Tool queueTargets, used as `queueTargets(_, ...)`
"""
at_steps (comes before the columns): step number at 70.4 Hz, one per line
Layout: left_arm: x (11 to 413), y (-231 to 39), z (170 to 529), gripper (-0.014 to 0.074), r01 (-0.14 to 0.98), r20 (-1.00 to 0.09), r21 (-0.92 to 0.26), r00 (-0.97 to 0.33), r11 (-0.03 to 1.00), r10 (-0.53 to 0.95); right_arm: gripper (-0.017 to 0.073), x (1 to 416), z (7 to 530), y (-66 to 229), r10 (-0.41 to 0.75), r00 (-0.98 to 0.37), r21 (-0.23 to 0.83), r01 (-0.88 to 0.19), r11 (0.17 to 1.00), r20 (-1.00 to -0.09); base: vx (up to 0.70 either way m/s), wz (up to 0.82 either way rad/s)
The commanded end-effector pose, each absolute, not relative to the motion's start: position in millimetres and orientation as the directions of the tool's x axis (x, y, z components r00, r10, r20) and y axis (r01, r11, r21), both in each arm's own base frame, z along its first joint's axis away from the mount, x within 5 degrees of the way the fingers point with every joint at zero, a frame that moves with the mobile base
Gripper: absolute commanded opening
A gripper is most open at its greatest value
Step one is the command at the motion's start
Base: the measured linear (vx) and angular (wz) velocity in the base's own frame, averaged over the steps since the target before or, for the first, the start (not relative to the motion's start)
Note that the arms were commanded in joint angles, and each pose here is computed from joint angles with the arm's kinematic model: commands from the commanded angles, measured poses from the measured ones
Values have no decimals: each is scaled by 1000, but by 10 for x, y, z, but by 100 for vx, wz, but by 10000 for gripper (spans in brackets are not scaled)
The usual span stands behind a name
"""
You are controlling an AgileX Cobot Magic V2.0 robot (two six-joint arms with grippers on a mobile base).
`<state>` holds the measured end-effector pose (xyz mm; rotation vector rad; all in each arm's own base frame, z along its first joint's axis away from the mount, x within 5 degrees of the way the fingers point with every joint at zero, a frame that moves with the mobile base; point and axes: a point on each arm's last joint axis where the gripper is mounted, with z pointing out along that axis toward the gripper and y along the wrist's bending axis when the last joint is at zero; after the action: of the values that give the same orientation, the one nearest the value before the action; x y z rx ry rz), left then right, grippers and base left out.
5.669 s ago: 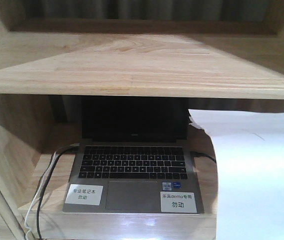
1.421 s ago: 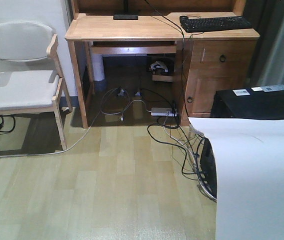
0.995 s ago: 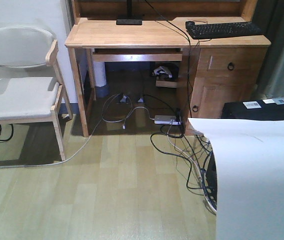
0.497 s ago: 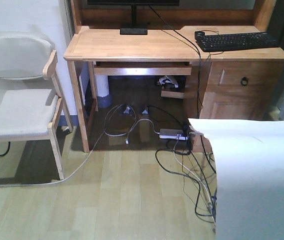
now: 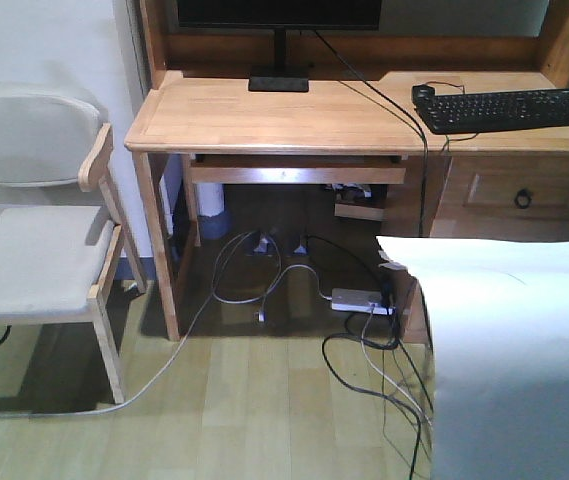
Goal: Grab stapler and paper to desk for stapling
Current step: 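Approach the desk surface in front of the monitor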
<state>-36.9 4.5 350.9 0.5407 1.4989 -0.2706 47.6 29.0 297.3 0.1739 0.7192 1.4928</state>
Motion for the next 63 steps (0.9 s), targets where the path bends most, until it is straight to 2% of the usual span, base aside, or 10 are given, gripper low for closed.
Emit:
queueTargets(1, -365, 48, 3666, -6, 475, -982, 160, 164, 865, 92, -2, 457, 3058, 284, 944, -64, 484, -868, 106, -322, 34, 0)
queueTargets(63, -365, 48, 3666, -6, 475, -982, 160, 164, 865, 92, -2, 457, 3058, 284, 944, -64, 484, -868, 106, -322, 34, -2)
